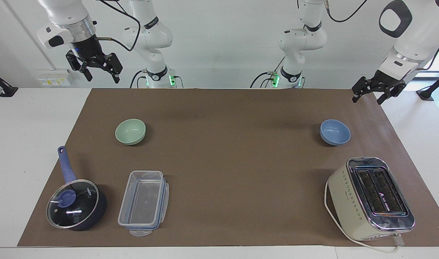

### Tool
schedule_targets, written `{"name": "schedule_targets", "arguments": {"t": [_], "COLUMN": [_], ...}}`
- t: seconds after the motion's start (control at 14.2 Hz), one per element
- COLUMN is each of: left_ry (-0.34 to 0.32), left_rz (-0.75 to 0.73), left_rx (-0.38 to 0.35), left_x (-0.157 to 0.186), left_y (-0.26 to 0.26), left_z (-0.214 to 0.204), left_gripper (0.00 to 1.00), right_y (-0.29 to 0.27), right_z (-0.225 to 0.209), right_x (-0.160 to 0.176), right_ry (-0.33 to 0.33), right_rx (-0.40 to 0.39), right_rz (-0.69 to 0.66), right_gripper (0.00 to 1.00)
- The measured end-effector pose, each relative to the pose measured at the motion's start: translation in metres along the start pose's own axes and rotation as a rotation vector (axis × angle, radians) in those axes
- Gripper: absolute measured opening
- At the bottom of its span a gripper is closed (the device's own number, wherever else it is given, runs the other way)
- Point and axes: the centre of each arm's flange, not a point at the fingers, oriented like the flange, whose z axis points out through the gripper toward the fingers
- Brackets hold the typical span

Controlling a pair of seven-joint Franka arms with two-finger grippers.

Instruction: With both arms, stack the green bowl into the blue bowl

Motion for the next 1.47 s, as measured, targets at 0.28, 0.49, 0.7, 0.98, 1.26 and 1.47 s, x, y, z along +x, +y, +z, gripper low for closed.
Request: {"name": "schedule_targets", "arguments": {"t": [0.28,0.49,0.7,0.98,1.26,1.47], "left_ry": [0.012,0.028,0.049,0.072,0.074,0.068], "left_rz": [0.009,0.003,0.001,-0.018,-0.029,-0.026], "left_rx": [-0.002,-0.042,-0.050,-0.075,-0.106,-0.131], "left_x": [-0.011,-0.023,-0.029,-0.036,-0.040,-0.041], "left_y": [-0.022,-0.039,-0.046,-0.051,-0.064,-0.068], "left_z": [0.042,0.070,0.089,0.127,0.158,0.169], "left_gripper": [1.00,1.00,1.00,1.00,1.00,1.00], "right_y": [0.000,0.000,0.000,0.000,0.000,0.000], "right_z": [0.000,0.000,0.000,0.000,0.000,0.000], "right_x": [0.000,0.000,0.000,0.000,0.000,0.000], "right_ry": [0.000,0.000,0.000,0.000,0.000,0.000], "right_rx": [0.000,0.000,0.000,0.000,0.000,0.000], "right_rz": [0.000,0.000,0.000,0.000,0.000,0.000], "right_gripper": [1.00,1.00,1.00,1.00,1.00,1.00]}}
